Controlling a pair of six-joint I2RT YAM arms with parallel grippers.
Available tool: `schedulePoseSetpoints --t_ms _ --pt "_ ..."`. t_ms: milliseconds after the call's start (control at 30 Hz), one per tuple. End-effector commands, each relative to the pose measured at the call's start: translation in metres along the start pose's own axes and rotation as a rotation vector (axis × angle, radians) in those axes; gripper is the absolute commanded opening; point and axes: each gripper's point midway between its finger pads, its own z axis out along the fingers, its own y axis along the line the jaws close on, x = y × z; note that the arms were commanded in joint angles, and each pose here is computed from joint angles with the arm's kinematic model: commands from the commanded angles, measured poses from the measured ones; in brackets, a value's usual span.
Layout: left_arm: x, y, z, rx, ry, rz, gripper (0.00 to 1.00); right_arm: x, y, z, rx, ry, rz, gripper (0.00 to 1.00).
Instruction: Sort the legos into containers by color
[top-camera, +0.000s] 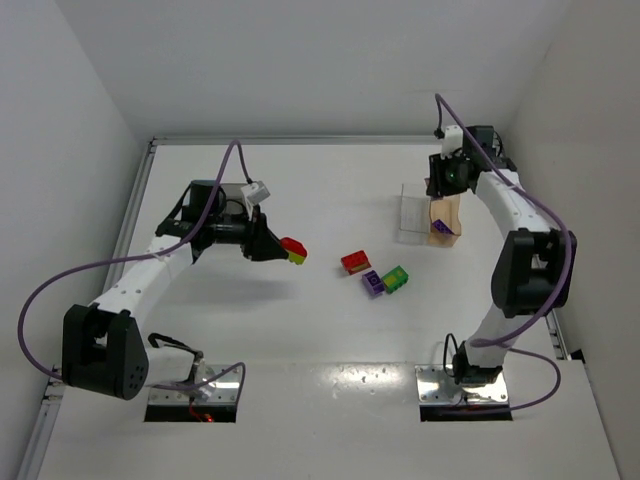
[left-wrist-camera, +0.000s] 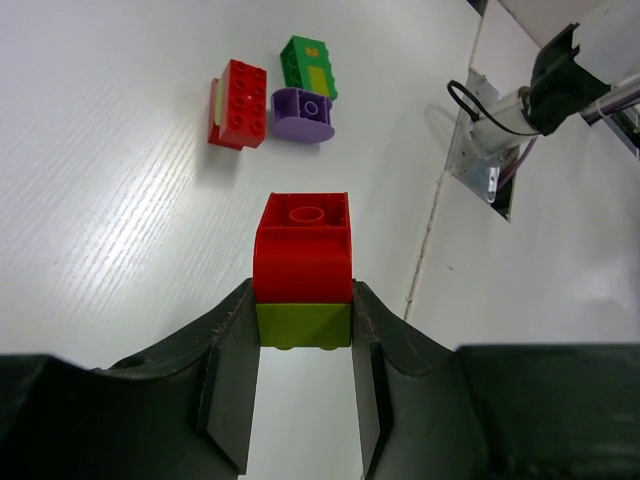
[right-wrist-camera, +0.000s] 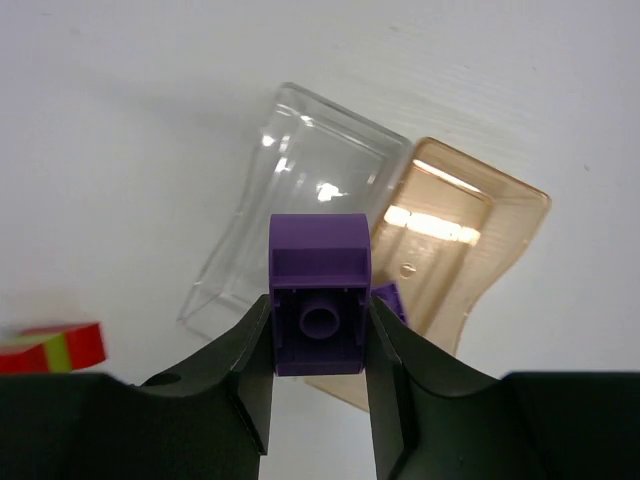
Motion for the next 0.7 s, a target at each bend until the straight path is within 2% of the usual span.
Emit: schedulePoseSetpoints --t_ms 0,133,267,333,433,467,500,600,667 --pt "-0.011 0.001 -0.001 -0.027 -0.030 0.038 0.14 0.000 -0.044 0.014 0.207 -0.028 0.055 0.04" --pt "-0.011 0.002 -0.001 -0.036 -0.029 0.038 0.14 0.030 -0.051 0.037 0.209 0.056 0.089 0.04" --pt "-0.015 0.002 -0.002 -0.037 -0.034 0.046 0.14 0.039 -0.065 0.045 0.251 0.044 0.109 0.04" --pt "-0.015 0.002 -0.002 -0.037 -0.034 0.046 0.14 0.048 -0.066 0.049 0.258 0.066 0.122 0.08" --pt "-0.015 0.002 -0.002 -0.037 -0.034 0.046 0.14 0.050 -0.070 0.051 0.264 0.068 0.130 0.32" --pt "-0.013 0.003 -0.001 -0.036 -0.029 0.038 0.14 0.053 -0.070 0.053 0.264 0.068 0.130 0.49" --pt "-0.013 0.003 -0.001 -0.036 -0.029 0.038 0.14 0.049 -0.070 0.049 0.266 0.055 0.127 0.55" --pt "-0.013 0.004 -0.001 -0.036 -0.029 0.047 0.14 0.035 -0.063 0.035 0.227 -0.003 0.135 0.66" --pt "-0.013 0.004 -0.001 -0.036 -0.029 0.047 0.14 0.017 -0.042 0.026 0.114 -0.066 0.132 0.68"
